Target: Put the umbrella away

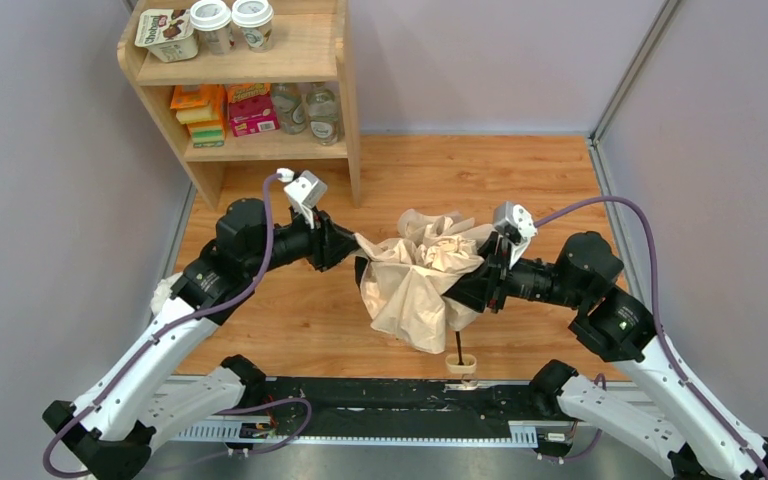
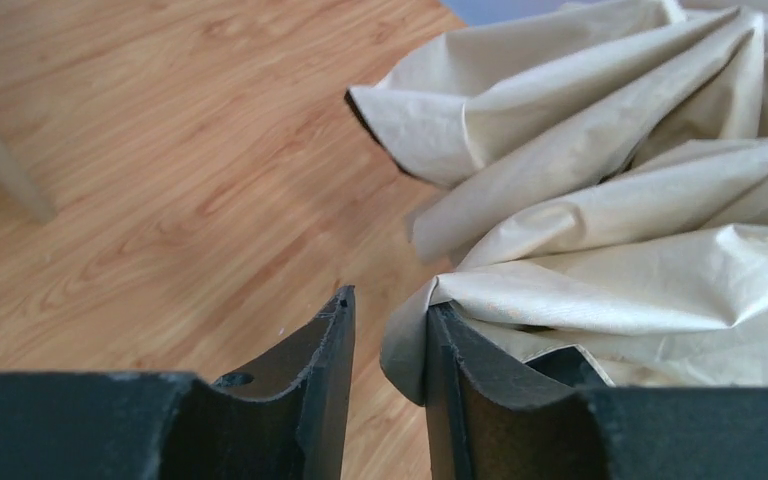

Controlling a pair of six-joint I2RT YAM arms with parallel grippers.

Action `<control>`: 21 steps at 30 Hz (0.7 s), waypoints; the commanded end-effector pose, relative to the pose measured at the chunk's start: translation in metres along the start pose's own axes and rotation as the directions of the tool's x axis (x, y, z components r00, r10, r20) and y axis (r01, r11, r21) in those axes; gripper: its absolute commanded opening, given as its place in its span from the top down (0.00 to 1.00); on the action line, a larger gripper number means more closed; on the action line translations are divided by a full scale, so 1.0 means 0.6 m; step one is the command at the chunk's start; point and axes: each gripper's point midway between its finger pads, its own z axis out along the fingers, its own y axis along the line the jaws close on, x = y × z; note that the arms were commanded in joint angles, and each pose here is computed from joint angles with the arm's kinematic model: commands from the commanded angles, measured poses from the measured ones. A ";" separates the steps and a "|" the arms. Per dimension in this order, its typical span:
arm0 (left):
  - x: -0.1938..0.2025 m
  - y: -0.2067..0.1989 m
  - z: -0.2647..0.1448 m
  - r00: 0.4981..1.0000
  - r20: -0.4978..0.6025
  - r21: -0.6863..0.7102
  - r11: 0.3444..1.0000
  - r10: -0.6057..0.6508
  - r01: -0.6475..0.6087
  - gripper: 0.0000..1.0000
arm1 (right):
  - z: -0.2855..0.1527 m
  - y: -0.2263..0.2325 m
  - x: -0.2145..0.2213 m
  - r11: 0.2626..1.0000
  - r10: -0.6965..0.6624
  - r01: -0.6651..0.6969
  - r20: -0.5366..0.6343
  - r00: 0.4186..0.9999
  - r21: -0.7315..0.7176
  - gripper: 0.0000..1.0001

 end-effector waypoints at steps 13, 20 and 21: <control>-0.032 -0.017 -0.116 0.973 0.231 -0.086 0.995 -0.020 0.041 0.47 | -0.062 -0.136 -0.043 0.855 -0.155 0.104 0.059 0.986 0.508 1.00; 0.043 0.005 -0.016 0.906 -0.039 -0.139 0.900 -0.422 0.414 0.37 | -0.056 -0.154 -0.037 0.839 -0.137 0.079 0.069 0.988 0.538 1.00; 0.046 -0.011 0.003 0.881 -0.050 -0.062 0.882 -0.471 0.468 0.37 | -0.054 -0.155 -0.036 0.839 -0.132 0.073 0.072 0.989 0.539 1.00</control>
